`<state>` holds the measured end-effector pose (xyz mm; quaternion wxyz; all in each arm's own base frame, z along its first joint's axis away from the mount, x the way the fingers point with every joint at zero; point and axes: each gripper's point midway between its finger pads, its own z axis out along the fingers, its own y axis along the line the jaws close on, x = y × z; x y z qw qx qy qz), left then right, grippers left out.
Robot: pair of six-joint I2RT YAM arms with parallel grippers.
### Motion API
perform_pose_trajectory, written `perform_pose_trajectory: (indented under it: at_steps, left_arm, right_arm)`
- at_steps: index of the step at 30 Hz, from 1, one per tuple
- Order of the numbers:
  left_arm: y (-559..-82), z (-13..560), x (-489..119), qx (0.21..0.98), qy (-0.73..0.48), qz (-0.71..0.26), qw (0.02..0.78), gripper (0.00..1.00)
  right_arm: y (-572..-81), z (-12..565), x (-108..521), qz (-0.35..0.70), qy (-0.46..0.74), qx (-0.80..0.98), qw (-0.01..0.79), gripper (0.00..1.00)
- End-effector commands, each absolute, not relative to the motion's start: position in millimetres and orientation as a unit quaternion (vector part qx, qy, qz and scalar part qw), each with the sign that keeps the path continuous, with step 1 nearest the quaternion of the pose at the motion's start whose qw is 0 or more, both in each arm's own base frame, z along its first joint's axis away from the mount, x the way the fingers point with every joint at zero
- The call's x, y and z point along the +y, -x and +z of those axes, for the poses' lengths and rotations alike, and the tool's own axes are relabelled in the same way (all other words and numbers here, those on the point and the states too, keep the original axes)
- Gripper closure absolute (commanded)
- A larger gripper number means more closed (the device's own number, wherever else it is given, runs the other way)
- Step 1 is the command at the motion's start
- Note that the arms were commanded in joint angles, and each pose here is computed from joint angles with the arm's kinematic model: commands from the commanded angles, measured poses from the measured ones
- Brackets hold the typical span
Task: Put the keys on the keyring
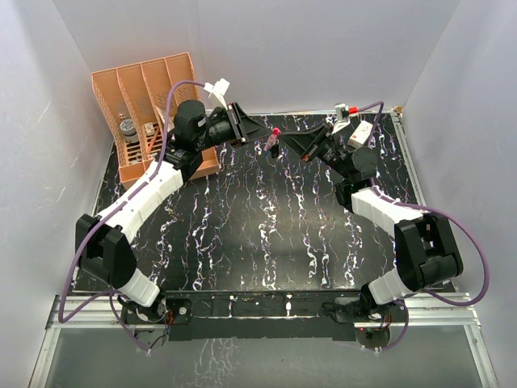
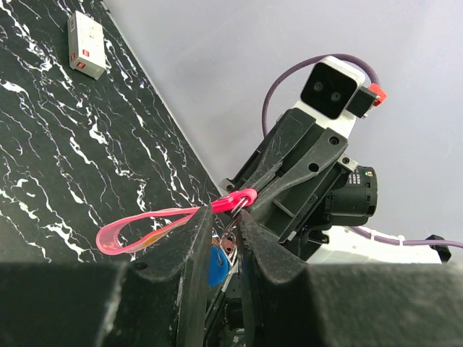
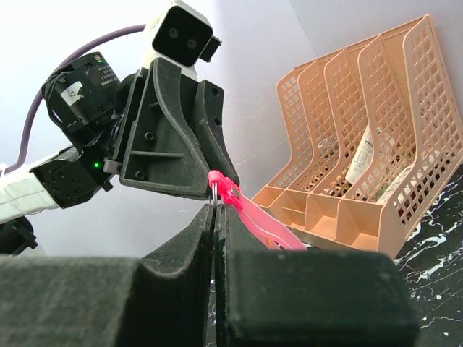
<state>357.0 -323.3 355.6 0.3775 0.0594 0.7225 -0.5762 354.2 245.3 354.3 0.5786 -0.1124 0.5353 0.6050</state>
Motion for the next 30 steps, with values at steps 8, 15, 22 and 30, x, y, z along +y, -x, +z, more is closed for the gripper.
perform_pose_trajectory:
  at_steps: [8, 15, 22, 30]
  left_arm:
    - [-354.9, 383.0, -326.4, 0.693, -0.084, -0.6, 0.389, 0.82]
    - [-353.7, 386.6, -327.6, 0.687, -0.088, -0.607, 0.389, 0.82]
    - [-351.6, 384.7, -329.7, 0.686, -0.09, -0.614, 0.381, 0.84]
    - [-349.2, 383.6, -332.4, 0.687, -0.095, -0.616, 0.374, 0.9]
  right_arm:
    - [-353.4, 377.2, 242.5, 0.607, 0.125, 0.504, 0.601, 1.0]
    - [-353.3, 376.6, 243.1, 0.61, 0.124, 0.504, 0.599, 1.0]
    - [-353.1, 377.9, 243.4, 0.613, 0.124, 0.501, 0.598, 1.0]
    - [-353.8, 378.2, 243.8, 0.614, 0.125, 0.5, 0.598, 1.0]
